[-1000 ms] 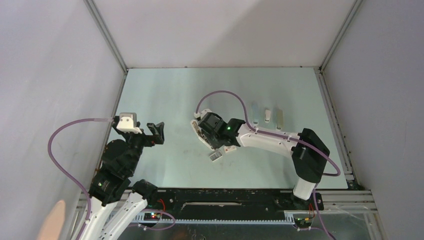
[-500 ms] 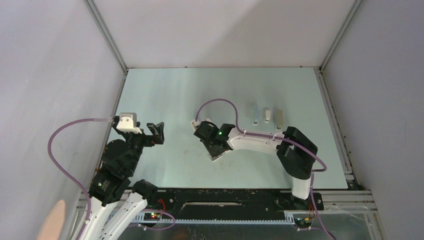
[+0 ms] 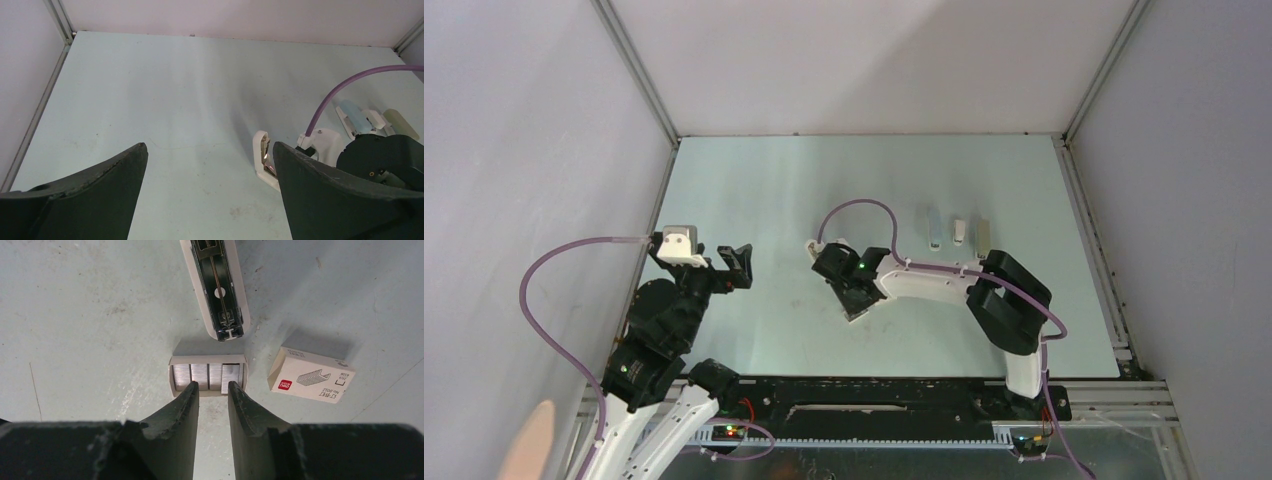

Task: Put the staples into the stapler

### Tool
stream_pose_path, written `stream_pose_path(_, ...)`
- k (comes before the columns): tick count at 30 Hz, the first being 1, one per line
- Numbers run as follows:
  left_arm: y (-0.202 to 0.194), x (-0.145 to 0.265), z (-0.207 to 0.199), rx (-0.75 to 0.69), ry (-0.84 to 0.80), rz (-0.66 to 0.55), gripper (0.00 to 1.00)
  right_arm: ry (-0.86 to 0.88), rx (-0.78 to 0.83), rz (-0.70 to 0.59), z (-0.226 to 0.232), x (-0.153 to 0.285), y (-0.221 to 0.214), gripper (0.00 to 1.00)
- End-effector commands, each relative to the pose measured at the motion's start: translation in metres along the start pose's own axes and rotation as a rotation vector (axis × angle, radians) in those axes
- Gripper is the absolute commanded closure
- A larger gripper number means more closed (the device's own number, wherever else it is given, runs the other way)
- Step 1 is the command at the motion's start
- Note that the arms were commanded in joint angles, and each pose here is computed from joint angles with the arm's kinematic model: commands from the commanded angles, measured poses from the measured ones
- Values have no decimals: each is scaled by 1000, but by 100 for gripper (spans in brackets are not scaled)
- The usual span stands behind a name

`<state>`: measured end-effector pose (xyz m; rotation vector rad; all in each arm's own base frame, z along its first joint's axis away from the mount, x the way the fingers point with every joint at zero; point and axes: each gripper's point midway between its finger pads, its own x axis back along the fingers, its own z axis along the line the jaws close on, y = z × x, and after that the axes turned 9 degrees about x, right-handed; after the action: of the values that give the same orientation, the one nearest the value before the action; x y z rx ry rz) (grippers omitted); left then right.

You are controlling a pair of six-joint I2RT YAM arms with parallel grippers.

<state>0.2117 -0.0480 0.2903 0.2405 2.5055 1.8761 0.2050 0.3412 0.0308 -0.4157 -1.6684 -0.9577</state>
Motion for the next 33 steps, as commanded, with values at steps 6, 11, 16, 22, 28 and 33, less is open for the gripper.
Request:
stream_pose_path(6,0,-3,-2,0,-6,-6,2,-25,-37,-34,-8,-4,13,69)
stream_pose_path(11,0,-3,-1,0,-5,-6,2,-33,-44,-29,-10,-7,12,69)
stream_pose_path(16,0,-2,-1,1,-6,-10,2,-35,-44,-22,-12,-11,11,69)
stream_pose_path(22,0,-2,0,1,-3,-9,2,-36,-46,-17,-12,-15,10,69)
stream_pose_path(28,0,-2,-1,1,-5,-8,2,-34,-46,-3,-12,-19,7,70)
stream_pose_path(33,0,-2,-1,-1,-5,-7,2,-36,-46,5,-12,-20,5,75)
